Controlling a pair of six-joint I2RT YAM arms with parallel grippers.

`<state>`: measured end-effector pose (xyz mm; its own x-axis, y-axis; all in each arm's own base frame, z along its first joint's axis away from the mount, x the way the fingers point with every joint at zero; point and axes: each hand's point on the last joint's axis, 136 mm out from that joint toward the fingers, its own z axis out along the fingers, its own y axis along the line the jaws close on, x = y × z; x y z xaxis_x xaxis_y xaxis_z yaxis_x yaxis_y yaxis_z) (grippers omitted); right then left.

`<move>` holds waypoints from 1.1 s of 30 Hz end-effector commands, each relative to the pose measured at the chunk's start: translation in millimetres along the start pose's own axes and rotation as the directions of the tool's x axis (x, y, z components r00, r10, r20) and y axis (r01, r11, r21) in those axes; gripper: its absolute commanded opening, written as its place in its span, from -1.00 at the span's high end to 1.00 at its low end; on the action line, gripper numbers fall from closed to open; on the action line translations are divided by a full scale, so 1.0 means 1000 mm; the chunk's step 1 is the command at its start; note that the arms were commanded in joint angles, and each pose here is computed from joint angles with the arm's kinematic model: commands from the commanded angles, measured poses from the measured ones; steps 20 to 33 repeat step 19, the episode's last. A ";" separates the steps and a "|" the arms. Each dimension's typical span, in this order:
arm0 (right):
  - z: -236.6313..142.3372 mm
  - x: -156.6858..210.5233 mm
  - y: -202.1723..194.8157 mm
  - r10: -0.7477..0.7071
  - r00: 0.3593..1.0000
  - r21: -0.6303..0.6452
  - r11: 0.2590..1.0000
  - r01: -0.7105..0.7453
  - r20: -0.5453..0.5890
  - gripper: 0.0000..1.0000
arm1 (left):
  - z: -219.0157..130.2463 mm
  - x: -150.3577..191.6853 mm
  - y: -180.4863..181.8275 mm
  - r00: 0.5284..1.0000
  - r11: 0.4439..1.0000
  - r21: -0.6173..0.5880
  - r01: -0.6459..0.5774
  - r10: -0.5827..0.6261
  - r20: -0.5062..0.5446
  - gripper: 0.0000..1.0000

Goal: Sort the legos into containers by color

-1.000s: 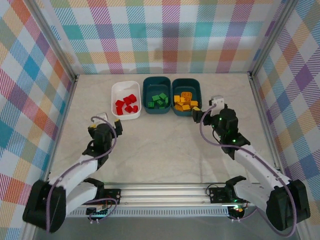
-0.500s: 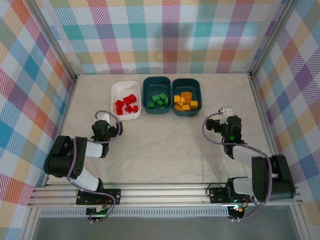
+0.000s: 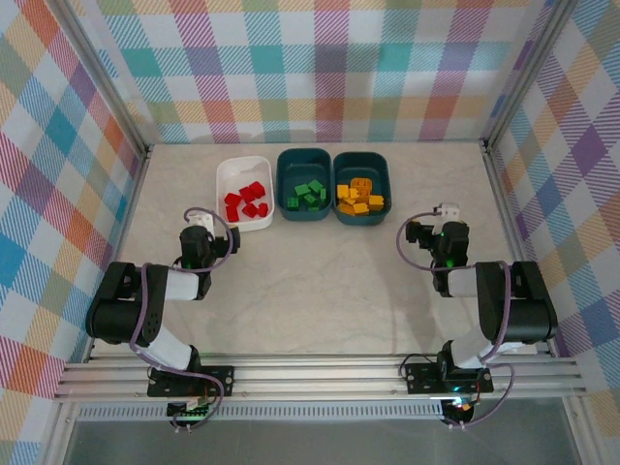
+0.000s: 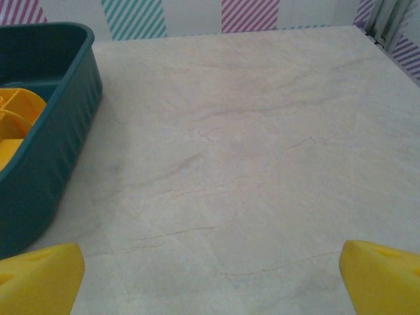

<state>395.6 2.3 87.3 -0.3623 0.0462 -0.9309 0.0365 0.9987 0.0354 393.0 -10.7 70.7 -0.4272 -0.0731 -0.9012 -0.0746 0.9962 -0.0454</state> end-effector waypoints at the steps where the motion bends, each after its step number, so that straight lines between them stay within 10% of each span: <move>1: 0.000 -0.005 0.010 0.001 1.000 -0.050 0.999 0.000 0.009 -0.99 | 0.001 -0.010 0.001 1.000 1.000 0.007 0.002 -0.003 0.029 -1.00; 33: 0.000 -0.005 0.011 -0.002 1.000 -0.059 0.998 0.002 0.006 -0.99 | 0.003 -0.009 -0.007 1.000 0.997 0.077 -0.004 0.003 0.011 -1.00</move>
